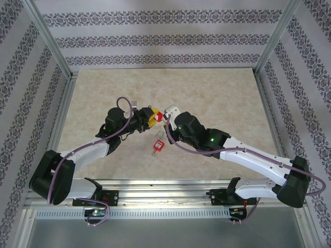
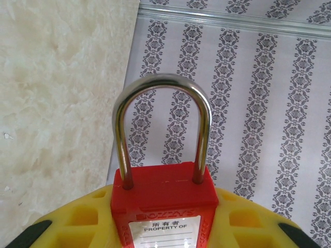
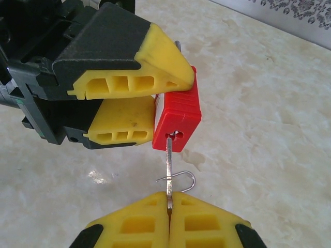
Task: Unlock with the key
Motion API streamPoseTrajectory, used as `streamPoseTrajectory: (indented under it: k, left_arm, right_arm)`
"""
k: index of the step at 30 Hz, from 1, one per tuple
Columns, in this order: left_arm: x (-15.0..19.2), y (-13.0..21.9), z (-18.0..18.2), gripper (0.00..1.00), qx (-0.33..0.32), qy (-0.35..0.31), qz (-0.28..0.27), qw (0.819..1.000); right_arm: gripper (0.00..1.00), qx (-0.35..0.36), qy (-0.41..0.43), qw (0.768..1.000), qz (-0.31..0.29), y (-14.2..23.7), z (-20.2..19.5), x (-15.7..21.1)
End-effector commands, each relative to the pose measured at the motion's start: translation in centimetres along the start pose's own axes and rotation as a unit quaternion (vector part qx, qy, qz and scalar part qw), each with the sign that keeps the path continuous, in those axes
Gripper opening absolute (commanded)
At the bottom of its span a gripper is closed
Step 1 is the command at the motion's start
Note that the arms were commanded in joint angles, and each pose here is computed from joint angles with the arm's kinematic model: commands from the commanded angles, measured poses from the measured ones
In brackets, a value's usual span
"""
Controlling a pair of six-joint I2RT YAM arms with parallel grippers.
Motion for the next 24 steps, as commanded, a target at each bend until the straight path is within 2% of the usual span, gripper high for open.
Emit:
streamPoseTrajectory:
  k: [1,24]
  left_arm:
    - [0.6,0.1,-0.6,0.0,0.014,-0.019,0.009,1.0]
    - [1.0,-0.3,-0.2,0.0,0.012,-0.02,0.013,1.0]
  right_arm:
    - [0.0,-0.005,-0.009,1.0,0.002,-0.5,-0.2,0.3]
    - [0.0,-0.025,-0.034,0.999,0.016,-1.6,-0.6,1.2]
Point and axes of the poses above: each hand's point on the last joint's axis, 136 mm out from that joint toward the fingers, its own y axis back along the fingers, its own z axis along the line the jaws close on, x = y × z, the point moved 9 cm from there along y, back along the fingers, and after that the axes turned 2 degrees about y, right-handed, at the moved point
